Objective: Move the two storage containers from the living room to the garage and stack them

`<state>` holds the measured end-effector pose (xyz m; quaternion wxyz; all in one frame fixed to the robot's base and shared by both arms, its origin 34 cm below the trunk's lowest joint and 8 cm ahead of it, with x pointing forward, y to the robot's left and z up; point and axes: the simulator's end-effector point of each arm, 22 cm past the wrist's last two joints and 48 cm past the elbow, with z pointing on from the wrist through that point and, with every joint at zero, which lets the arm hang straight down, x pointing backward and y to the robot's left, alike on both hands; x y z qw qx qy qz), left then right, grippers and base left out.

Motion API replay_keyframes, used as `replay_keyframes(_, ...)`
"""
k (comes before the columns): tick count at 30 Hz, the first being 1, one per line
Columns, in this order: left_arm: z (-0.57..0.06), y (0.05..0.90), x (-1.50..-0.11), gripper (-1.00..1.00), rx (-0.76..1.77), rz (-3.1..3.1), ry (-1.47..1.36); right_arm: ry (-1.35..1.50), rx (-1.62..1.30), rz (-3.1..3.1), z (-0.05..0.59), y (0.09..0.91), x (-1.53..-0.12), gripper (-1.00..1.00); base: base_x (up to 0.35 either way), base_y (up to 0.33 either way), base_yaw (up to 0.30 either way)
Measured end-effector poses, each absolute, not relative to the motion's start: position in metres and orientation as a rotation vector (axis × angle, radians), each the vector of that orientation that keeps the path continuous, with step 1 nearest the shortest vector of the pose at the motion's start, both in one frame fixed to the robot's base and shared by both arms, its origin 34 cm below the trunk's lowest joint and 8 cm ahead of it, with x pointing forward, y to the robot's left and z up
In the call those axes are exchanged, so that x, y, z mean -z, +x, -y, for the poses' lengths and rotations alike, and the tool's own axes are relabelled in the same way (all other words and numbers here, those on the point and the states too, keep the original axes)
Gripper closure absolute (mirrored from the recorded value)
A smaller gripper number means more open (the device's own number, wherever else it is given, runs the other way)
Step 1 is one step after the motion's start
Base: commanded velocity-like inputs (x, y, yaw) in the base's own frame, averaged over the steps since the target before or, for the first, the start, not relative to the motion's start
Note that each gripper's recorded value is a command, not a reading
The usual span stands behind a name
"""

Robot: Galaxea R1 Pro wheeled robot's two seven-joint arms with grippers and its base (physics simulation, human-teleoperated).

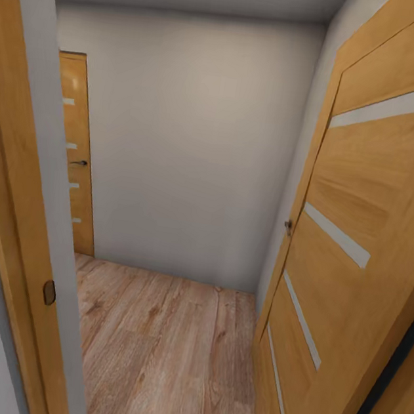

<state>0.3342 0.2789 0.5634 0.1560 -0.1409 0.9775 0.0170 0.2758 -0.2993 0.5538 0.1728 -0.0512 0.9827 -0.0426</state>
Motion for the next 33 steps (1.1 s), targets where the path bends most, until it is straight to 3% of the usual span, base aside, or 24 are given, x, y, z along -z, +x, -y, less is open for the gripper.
replay_keyframes(6,-0.2786,0.3351,-0.5635,-1.00,-0.048,-2.796,-0.402,-0.144,0.121,-2.787,0.2993,0.2761,-0.5538,-1.00,0.033,0.020,-0.014)
replay_keyframes(18,-0.2769,0.3355,-0.5635,-1.00,-0.046,-2.795,-0.405,-0.136,0.120,-2.787,0.2990,0.2761,-0.5538,-1.00,0.001,0.001,-0.188)
replay_keyframes(33,-0.2763,0.3355,-0.5636,-1.00,-0.044,-2.795,-0.404,-0.144,0.120,-2.788,0.2992,0.2760,-0.5538,-1.00,0.088,0.099,-0.009)
